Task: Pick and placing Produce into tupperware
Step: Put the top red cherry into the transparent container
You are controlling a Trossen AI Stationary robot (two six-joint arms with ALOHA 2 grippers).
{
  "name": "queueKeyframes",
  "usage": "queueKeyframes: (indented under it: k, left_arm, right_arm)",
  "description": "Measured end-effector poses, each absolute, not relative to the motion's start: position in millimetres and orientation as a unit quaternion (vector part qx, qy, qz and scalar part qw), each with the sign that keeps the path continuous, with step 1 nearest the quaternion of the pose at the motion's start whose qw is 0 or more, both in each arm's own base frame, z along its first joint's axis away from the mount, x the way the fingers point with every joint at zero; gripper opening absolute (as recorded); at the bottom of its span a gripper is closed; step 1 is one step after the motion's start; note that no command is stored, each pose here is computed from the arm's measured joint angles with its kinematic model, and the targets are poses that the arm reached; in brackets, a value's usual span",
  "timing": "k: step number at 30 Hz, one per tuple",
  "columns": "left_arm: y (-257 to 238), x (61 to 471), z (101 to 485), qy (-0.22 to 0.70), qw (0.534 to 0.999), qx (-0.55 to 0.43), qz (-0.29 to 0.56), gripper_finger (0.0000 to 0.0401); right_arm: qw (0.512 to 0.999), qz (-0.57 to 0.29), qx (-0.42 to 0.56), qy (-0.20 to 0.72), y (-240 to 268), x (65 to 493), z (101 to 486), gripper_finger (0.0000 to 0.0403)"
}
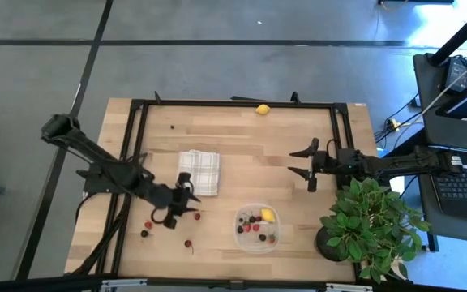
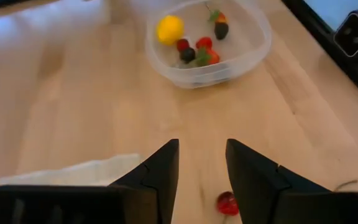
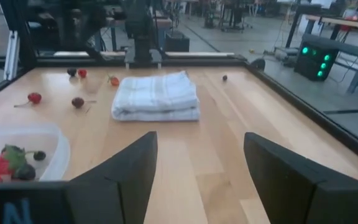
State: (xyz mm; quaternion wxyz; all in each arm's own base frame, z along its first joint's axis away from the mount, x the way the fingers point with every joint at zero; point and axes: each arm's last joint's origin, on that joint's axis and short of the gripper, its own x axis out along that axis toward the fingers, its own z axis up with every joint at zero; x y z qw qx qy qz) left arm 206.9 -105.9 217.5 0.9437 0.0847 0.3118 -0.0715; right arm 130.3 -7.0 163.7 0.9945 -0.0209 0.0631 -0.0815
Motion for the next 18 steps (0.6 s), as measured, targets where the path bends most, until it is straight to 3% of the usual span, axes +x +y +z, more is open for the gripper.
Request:
queueKeyframes:
  k: [9, 18]
  left_arm:
    - [-121.0, 227.2, 187.7, 0.368, 0.929, 0.022, 0.001, 0.0126]
    - [-122.3, 230.1, 180.9, 0.374, 0.927, -0.023, 0.030, 0.0126]
  right_arm:
    - [0.994, -0.081, -0.015, 0.074, -7.0, 130.0, 161.5, 0.0241]
    - [0.983, -0.093, 0.083, 0.138, -6.8, 126.9, 147.6, 0.0241]
